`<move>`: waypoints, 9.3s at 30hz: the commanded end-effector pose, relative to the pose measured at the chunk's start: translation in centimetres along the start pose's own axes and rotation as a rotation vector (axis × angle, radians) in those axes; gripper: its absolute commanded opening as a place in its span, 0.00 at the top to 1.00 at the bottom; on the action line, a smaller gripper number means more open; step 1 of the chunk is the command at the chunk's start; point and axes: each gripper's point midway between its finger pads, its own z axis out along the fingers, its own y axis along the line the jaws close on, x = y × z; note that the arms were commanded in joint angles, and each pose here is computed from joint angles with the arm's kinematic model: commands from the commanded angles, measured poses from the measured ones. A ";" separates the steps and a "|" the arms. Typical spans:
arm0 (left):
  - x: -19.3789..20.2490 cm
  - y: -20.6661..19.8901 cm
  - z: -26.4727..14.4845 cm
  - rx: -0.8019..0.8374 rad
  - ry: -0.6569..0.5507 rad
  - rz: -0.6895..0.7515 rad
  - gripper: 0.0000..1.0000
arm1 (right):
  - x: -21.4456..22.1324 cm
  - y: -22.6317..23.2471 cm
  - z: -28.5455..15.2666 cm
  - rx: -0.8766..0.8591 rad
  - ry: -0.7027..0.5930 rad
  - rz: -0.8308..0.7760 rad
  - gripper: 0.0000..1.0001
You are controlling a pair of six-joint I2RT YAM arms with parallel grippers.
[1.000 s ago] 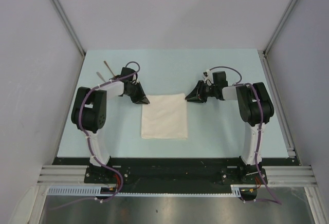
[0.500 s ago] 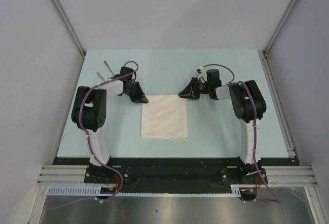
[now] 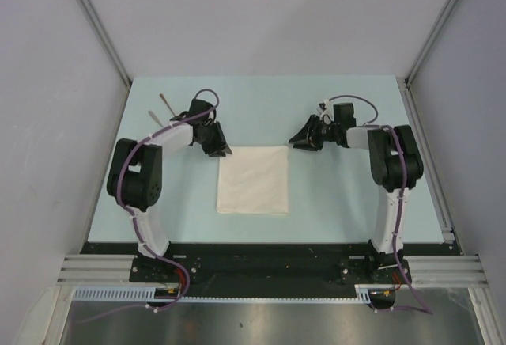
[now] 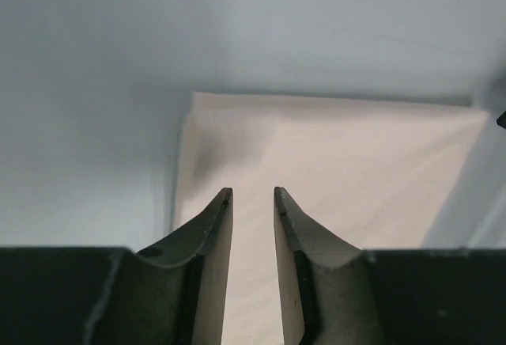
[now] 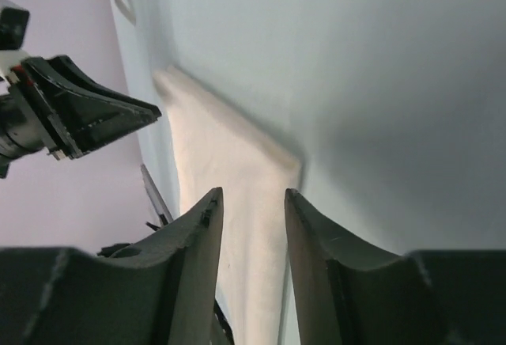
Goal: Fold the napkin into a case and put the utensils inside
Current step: Smooth out the square-folded napkin at the center of the board, then rotate the square-folded napkin at the center of the board, then pick up the top corner of the square-folded napkin from the center of the board.
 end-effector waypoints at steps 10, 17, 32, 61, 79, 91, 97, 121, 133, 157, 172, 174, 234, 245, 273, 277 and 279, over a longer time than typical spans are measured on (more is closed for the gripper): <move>2.3 -17.2 0.1 0.448 -0.043 0.202 0.95 | 7.2 5.3 -1.4 -0.043 0.040 -0.165 0.78; 4.0 -19.3 5.2 0.458 0.022 0.217 1.00 | 8.8 4.4 0.0 -0.077 0.075 -0.125 1.00; 6.0 -16.2 10.1 0.357 0.109 0.108 1.00 | 13.0 -1.7 -2.7 -0.022 0.101 -0.014 1.00; 5.7 -18.1 7.2 0.351 0.125 0.201 1.00 | 20.1 3.9 -4.8 0.035 0.102 -0.145 0.98; 5.9 -18.9 5.6 0.353 0.115 0.238 1.00 | 25.4 -0.3 -4.4 0.065 0.177 -0.047 1.00; 1.7 -18.6 -3.5 0.314 -0.014 0.334 0.73 | 19.9 1.9 -8.1 0.233 0.034 -0.179 0.73; 3.4 -10.1 -6.9 0.152 -0.099 0.318 0.53 | 16.5 1.1 -8.1 0.325 0.024 -0.195 0.49; 4.3 -1.6 -9.9 0.131 -0.136 0.172 0.34 | 10.8 -3.5 -5.2 0.396 0.048 -0.213 0.97; -1.3 -0.3 -3.2 -0.079 -0.044 0.153 0.30 | -4.7 -0.1 -7.7 0.575 -0.103 -0.235 0.45; 8.4 2.3 0.0 0.024 0.117 -0.026 0.82 | 18.0 -1.3 -10.9 0.429 -0.151 0.028 0.38; 26.8 -2.2 -5.3 0.212 0.336 0.226 0.38 | 19.0 -5.6 -16.9 0.615 -0.337 0.207 0.37; 25.1 -2.2 -6.6 0.186 0.263 0.286 0.35 | 19.2 -5.5 -16.5 0.583 -0.348 0.240 0.38; 10.3 -3.2 -6.0 0.262 0.038 0.129 0.37 | 6.0 -6.1 -14.9 0.773 -0.293 -0.108 0.68; 10.5 -3.0 -6.0 0.256 0.043 0.132 0.37 | 5.6 -6.3 -13.9 0.761 -0.275 -0.113 0.78; 9.3 -3.9 -6.1 0.280 0.040 0.118 0.37 | 6.0 1.1 -8.2 0.554 -0.205 -0.246 1.00; 8.5 -4.3 -5.9 0.293 0.042 0.070 0.38 | 6.0 5.5 -2.4 0.424 -0.141 -0.288 1.00; 8.1 -4.7 -5.9 0.302 0.035 0.071 0.39 | 6.4 5.1 0.4 0.422 -0.095 -0.274 1.00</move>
